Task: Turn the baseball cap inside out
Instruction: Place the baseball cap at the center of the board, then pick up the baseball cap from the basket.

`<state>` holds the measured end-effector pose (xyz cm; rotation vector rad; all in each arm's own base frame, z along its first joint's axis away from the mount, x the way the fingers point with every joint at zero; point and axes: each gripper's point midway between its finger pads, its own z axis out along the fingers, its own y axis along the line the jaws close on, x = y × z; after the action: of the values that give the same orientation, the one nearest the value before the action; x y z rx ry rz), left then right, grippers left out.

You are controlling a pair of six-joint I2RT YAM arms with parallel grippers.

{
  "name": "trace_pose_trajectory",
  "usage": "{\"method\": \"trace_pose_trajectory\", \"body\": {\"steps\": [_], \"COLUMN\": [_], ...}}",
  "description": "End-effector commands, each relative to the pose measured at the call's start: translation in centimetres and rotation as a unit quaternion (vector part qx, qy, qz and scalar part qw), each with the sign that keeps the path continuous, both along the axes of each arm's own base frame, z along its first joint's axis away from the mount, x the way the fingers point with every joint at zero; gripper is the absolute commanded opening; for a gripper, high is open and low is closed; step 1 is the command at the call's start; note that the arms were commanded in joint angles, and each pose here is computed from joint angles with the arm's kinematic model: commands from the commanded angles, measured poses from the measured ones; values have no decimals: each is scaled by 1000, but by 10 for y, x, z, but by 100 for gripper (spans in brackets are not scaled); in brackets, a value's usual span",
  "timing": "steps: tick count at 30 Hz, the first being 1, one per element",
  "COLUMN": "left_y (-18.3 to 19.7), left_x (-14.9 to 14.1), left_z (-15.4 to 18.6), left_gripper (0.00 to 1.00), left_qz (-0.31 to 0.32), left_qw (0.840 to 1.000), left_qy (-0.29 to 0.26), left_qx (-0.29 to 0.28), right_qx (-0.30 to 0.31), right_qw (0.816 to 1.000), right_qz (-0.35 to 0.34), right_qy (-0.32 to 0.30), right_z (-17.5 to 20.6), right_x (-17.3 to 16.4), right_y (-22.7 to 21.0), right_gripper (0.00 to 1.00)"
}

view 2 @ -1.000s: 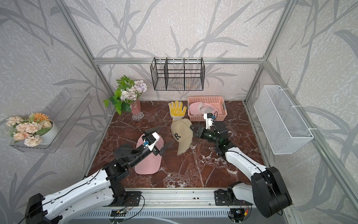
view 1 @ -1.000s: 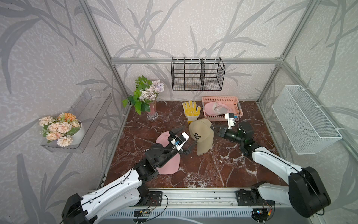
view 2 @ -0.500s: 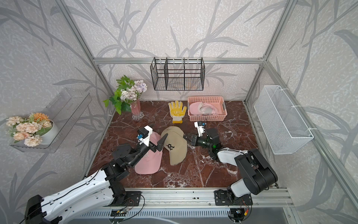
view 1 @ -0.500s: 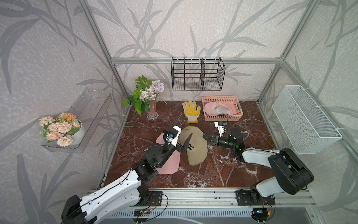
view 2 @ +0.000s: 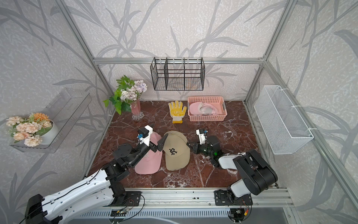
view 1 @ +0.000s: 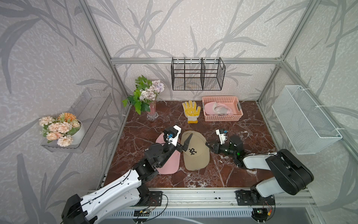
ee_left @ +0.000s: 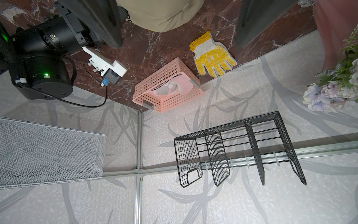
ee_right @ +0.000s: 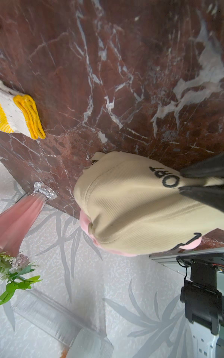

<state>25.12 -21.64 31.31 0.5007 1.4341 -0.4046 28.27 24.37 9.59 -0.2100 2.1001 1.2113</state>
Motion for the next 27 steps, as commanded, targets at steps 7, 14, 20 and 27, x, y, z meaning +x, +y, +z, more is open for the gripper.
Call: {"method": "trace_pose_trajectory", "body": {"steps": [7, 14, 20, 27], "left_y": [4, 5, 9, 41], "left_x": [3, 4, 9, 41], "left_z": [3, 0, -4, -24], "left_gripper": [94, 94, 94, 94], "left_qz": [8, 13, 25, 89], "left_qw": [1000, 1000, 999, 985], "left_qy": [4, 9, 26, 118], "left_qx": [-11, -8, -17, -92], "right_qx": [-63, -74, -152, -259], "right_qw": [997, 997, 984, 952], "right_qz": [-25, -18, -72, -131], "right_qy": [-31, -32, -63, -100], "right_z": [-14, -5, 16, 62], "right_x": [11, 14, 22, 50], "right_y": [-5, -1, -29, -70], "right_gripper": [27, 53, 64, 67]}}
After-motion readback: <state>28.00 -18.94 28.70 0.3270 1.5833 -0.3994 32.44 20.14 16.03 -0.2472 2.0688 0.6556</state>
